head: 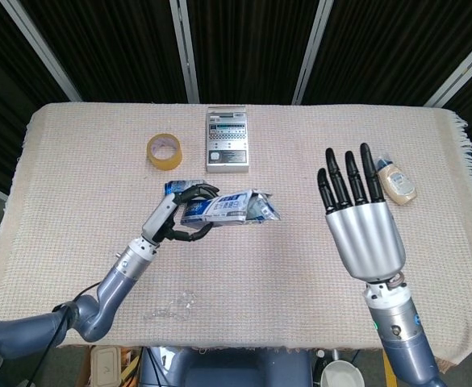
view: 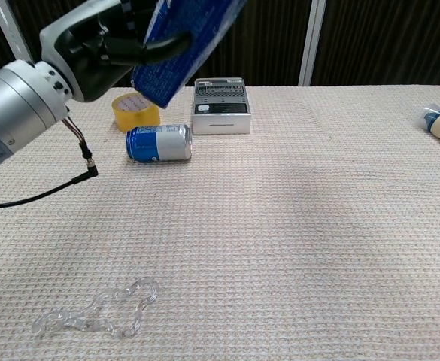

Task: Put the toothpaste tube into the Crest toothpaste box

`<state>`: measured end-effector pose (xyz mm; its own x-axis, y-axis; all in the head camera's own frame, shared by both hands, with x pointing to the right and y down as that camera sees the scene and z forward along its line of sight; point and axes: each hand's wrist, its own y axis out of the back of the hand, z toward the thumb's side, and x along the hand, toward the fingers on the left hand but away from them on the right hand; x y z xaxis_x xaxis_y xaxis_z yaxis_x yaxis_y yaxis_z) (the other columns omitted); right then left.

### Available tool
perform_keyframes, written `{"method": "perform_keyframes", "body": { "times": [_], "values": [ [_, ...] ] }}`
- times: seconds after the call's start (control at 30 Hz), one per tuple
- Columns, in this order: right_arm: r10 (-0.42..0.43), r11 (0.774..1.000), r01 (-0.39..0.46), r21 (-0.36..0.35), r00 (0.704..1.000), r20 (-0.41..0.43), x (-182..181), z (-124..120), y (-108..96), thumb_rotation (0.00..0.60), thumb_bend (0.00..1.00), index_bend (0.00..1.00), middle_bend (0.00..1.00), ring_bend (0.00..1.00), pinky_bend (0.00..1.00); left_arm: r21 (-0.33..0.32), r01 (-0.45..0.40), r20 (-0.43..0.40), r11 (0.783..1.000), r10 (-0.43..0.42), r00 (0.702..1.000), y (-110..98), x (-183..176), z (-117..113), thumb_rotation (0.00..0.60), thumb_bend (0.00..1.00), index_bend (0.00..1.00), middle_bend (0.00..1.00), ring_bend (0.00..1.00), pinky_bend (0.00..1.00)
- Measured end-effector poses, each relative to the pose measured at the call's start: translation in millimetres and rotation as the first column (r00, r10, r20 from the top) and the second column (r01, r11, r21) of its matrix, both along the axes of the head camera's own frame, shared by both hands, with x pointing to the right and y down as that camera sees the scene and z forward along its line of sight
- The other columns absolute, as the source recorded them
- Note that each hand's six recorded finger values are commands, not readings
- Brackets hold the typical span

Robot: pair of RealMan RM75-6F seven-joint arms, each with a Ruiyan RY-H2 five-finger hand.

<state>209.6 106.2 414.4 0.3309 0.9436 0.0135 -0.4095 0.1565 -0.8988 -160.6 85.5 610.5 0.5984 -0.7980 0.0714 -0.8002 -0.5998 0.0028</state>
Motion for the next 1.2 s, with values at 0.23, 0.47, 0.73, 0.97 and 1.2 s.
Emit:
{"method": "perform_keyframes", "body": {
  "times": [0.23, 0.47, 0.73, 0.97, 1.2],
  "values": [
    [0.062, 0.998, -0.062, 0.001, 0.994, 0.085, 44.8, 16.1, 3.9, 0.6, 0.4, 0.26, 0.14, 0.16, 0.0, -0.12, -0.044, -0.184, 0.992, 0.021, 0.983, -6.5, -25.3, -27.2, 0.6, 0.36, 0.35, 0.3, 0.19, 0.27],
    [0.095, 0.995, -0.094, -0.014, 0.991, 0.09, 72.6, 33.1, 10.6, 0.6, 0.4, 0.26, 0.14, 0.16, 0.0, -0.21, -0.112, -0.206, 0.971, 0.067, 0.976, -6.8, -37.4, -18.3, 0.6, 0.36, 0.35, 0.29, 0.17, 0.28],
    [0.106, 0.994, -0.101, -0.044, 0.988, 0.108, 74.9, 37.8, 14.3, 0.6, 0.4, 0.26, 0.14, 0.16, 0.0, -0.133, -0.063, -0.066, 0.989, 0.055, 0.996, -11.3, -40.2, -3.4, 0.6, 0.43, 0.5, 0.49, 0.32, 0.34],
    [0.129, 0.99, -0.121, -0.074, 0.986, 0.103, 82.6, 49.2, 15.6, 0.6, 0.4, 0.27, 0.14, 0.16, 0.0, 0.104, -0.067, 0.321, 0.992, 0.03, 0.947, -14.9, -43.7, 11.8, 0.6, 0.43, 0.47, 0.45, 0.3, 0.34],
    [0.155, 0.985, -0.147, -0.093, 0.984, 0.09, 93.3, 60.6, 16.5, 0.6, 0.4, 0.29, 0.14, 0.16, 0.0, 0.112, -0.155, 0.558, 0.982, 0.067, 0.827, -8.6, -36.1, 47.9, 0.6, 0.42, 0.43, 0.4, 0.25, 0.33]
  ]
}}
